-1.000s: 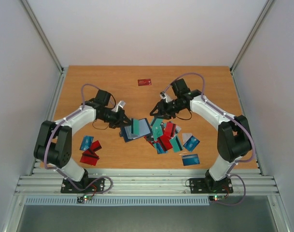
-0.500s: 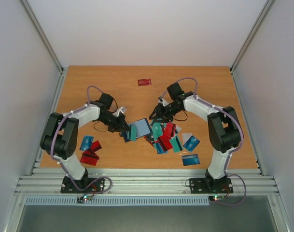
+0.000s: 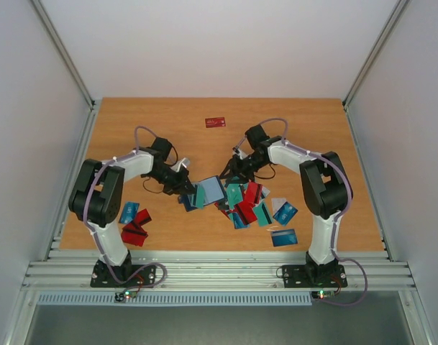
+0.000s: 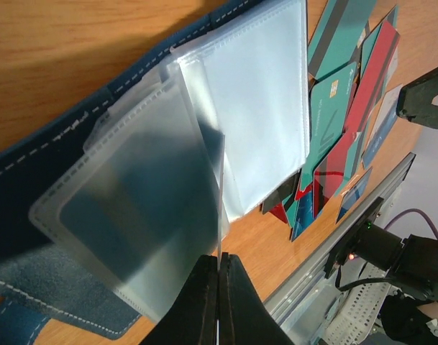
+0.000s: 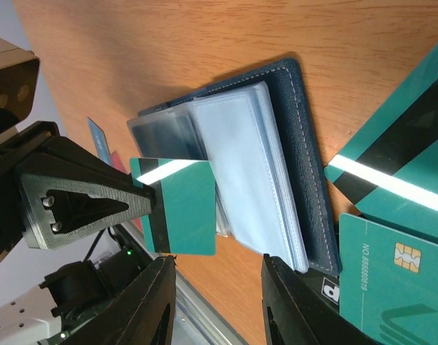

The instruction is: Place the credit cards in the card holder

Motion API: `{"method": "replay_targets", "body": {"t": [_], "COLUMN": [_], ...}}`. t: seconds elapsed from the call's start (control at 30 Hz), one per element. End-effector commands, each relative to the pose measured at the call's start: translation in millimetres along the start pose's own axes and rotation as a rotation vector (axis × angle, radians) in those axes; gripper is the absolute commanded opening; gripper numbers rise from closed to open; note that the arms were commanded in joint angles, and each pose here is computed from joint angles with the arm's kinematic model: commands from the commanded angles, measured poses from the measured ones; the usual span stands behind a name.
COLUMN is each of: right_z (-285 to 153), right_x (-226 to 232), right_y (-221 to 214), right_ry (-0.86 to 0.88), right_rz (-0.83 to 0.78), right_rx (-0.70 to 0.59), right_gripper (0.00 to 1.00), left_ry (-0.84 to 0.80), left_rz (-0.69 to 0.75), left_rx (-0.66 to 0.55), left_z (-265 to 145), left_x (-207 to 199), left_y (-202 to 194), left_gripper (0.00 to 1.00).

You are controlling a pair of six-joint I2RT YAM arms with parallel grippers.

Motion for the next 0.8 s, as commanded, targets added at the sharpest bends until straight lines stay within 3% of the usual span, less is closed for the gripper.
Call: {"method": "replay_targets", "body": {"t": [0.0,0.77], "right_z": [1.8,27.0], "right_x": [3.9,-12.9], "right_y": [7.6,10.7], "right_ry": [0.028,0.024], "right_rz": [-0.019,0.022], "right_rx": [0.003,0.052], "right_gripper": [0.34,0.31], "left_ry": [-0.007,-0.011], "left_rz": [0.023,0.001], "left_rx": [0.005,0.014], "left_z": [0.4,3.5], "left_x": [-3.9,-2.3], "left_y": [8.2,11.2], "left_gripper": [0.00,0.00]}}
Point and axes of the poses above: each gripper's point midway between its finger pads, its own z axis out along the fingers, its own x axis along the line the jaws close on, y = z × x, the point moved 10 cm from there along -z, back along the fingers, and after that the axes turned 5 degrees about -z, right-handed, at the moved point
